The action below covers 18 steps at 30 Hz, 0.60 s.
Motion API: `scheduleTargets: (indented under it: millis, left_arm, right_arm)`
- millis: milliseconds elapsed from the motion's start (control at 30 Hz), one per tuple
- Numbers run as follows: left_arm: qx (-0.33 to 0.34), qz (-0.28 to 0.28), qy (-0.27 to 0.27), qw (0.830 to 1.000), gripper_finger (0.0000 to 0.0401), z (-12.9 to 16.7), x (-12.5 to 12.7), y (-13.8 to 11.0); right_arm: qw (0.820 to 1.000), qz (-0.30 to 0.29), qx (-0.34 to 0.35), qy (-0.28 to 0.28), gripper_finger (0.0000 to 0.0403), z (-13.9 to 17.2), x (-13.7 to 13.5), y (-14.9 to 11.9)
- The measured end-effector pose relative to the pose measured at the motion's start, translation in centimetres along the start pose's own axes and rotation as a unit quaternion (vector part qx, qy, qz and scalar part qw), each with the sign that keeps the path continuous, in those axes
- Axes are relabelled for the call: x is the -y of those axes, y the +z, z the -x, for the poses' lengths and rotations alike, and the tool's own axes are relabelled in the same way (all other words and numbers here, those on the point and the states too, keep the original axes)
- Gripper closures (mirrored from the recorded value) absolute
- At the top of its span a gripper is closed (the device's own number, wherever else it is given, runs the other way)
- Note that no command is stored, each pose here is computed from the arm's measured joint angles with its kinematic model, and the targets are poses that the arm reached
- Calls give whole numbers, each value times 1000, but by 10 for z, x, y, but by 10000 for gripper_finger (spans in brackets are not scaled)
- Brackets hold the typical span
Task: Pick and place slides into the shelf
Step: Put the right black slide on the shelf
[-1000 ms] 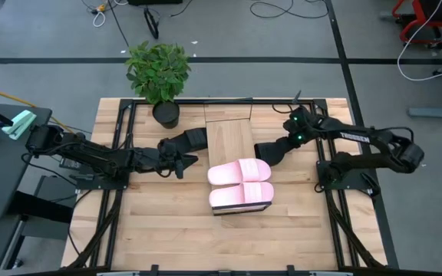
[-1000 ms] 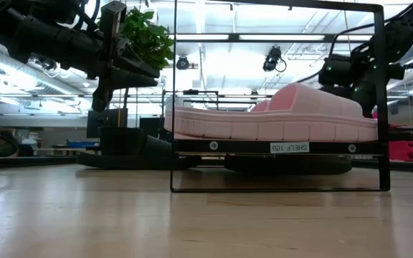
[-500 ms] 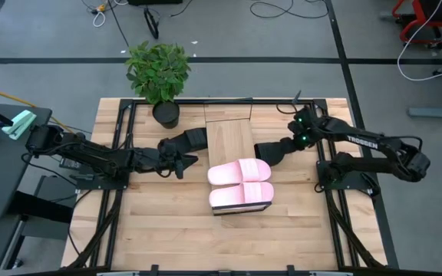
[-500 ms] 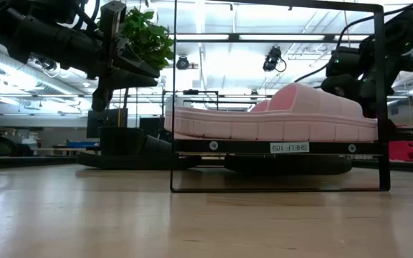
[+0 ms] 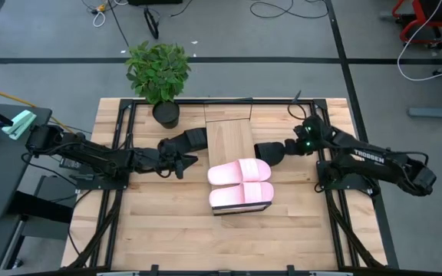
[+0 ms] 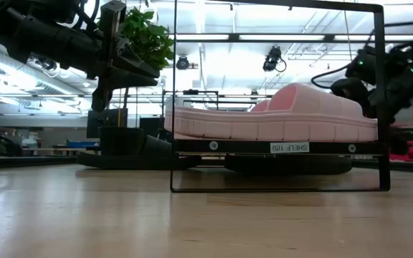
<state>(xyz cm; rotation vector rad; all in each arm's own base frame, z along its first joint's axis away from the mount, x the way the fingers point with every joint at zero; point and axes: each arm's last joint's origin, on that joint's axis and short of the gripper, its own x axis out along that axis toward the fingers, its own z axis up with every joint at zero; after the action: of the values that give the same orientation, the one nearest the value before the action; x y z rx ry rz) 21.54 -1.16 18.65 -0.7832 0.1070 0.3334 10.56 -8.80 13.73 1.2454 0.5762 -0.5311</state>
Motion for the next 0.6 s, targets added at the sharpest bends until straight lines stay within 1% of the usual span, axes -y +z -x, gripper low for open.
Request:
scheduleTargets:
  millis: [100, 200, 400, 600]
  left_arm:
    - [0, 0, 0, 1000, 333, 0, 0, 0]
    - [1, 0, 1, 1000, 334, 0, 0, 0]
    - [4, 3, 3, 1000, 341, 0, 0, 1]
    - [4, 4, 3, 1000, 338, 0, 0, 1]
  right_arm:
    - [999, -10, 11, 43, 176, -5, 6, -4]
    - [998, -11, 22, 65, 182, -7, 7, -4]
    - [996, 7, 35, 81, 193, -3, -2, 3]
    - [997, 2, 34, 64, 194, -7, 0, 3]
